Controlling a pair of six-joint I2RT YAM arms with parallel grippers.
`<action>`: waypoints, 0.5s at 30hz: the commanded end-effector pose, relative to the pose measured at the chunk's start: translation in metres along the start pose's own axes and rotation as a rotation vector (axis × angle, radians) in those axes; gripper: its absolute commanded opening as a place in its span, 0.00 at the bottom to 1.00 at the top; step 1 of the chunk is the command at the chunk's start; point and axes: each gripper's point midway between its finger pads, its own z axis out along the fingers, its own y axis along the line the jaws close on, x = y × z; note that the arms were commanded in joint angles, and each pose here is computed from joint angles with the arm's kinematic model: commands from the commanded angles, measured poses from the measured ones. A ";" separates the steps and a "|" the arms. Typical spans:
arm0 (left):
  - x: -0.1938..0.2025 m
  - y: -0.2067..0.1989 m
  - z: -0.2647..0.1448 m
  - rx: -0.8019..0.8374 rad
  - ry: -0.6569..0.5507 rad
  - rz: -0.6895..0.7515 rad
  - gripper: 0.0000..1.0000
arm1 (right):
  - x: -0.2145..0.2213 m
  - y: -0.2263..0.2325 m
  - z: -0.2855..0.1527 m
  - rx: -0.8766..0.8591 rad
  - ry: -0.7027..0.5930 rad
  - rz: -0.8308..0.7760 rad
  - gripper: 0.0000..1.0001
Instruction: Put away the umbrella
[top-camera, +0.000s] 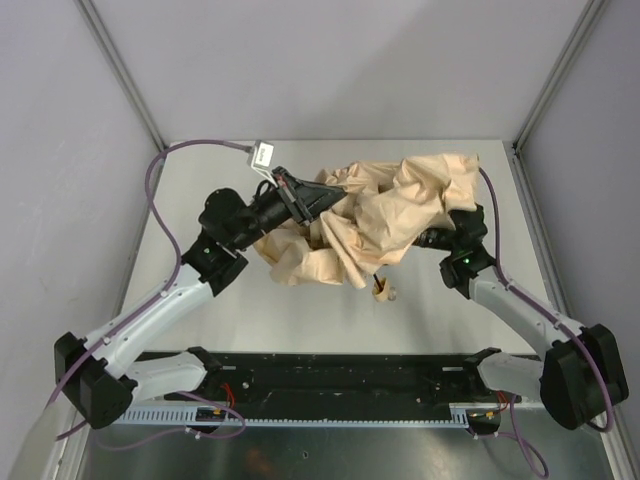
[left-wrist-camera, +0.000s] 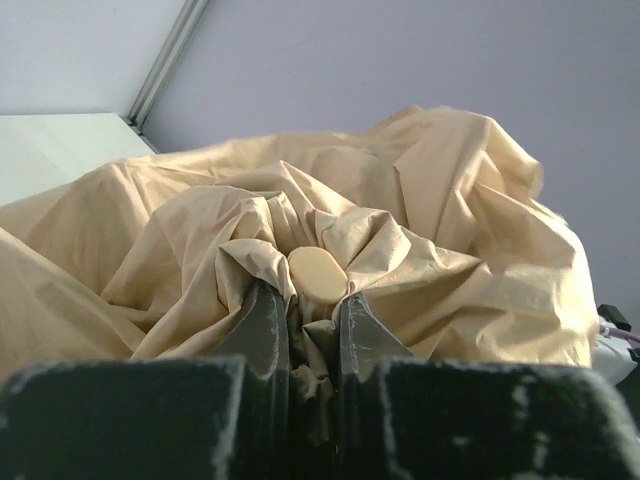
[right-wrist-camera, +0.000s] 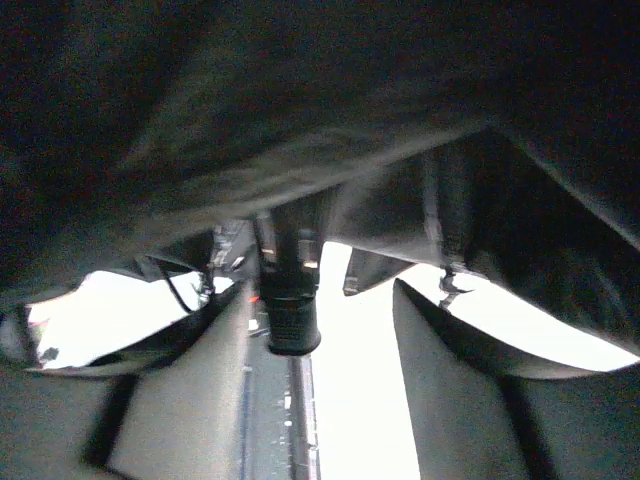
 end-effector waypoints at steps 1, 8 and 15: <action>-0.048 -0.035 -0.025 0.074 -0.169 0.105 0.00 | -0.012 -0.012 -0.009 0.204 -0.013 0.009 0.75; -0.090 -0.031 -0.066 -0.044 -0.385 0.179 0.00 | 0.010 -0.024 -0.037 0.417 0.014 0.098 0.90; -0.113 -0.002 -0.097 -0.221 -0.562 0.123 0.00 | 0.004 -0.008 -0.043 0.424 -0.050 0.140 0.89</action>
